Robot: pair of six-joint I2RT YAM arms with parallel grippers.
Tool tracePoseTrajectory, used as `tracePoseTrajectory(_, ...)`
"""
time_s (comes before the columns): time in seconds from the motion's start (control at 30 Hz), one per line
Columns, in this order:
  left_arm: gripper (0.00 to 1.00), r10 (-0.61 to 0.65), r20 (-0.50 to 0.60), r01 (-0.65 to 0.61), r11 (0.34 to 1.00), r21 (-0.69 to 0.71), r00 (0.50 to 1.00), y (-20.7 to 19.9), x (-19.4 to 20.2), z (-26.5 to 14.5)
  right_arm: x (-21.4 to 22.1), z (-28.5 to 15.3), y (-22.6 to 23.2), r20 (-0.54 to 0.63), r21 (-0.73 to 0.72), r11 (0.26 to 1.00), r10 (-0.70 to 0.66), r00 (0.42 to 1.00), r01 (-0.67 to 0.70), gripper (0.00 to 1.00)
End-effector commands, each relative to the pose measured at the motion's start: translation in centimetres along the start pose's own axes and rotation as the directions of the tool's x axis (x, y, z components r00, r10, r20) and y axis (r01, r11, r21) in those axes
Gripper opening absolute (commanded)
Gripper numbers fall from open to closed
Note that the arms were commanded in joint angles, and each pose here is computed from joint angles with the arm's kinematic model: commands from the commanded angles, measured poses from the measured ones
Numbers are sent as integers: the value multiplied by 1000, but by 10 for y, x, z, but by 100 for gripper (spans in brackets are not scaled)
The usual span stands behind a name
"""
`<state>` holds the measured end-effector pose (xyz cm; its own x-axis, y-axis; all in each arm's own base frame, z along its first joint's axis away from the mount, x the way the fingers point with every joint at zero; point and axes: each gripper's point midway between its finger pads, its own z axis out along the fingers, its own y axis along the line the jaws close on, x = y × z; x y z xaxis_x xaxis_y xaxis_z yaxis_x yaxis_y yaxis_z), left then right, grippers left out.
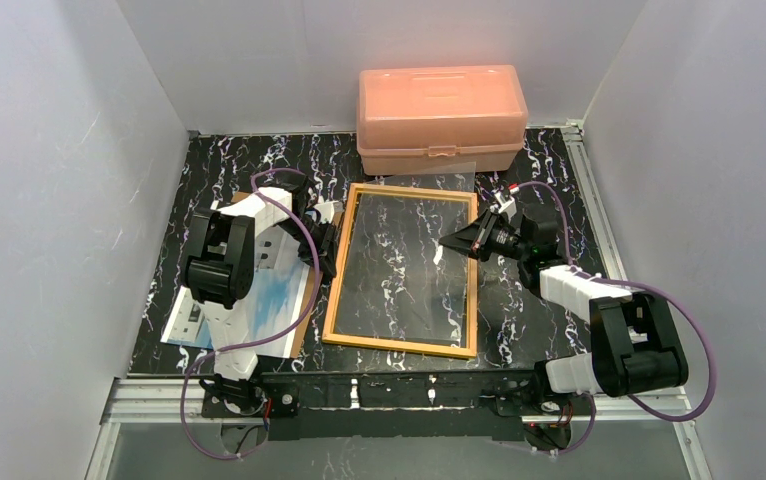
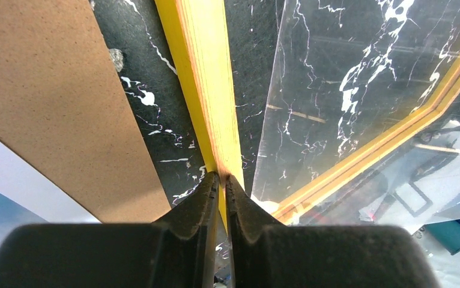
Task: Put the photo into the frame
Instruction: Place the photo frame item in the photo frame.
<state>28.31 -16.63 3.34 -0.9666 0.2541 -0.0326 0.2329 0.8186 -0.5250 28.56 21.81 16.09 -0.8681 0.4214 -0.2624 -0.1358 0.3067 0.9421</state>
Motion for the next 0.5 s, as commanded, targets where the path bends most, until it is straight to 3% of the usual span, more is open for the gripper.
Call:
tracePoseTrajectory(0.0,6,10,-18,-10,1000,9,1000,-4,5,-1,-2,3,2,-10,-14,998,-62,998,62,1)
tracePoseTrajectory(0.47,5,18,-23,-18,1000,5,1000,-2,6,0,-10,15,-11,-41,10,996,-90,995,91,1)
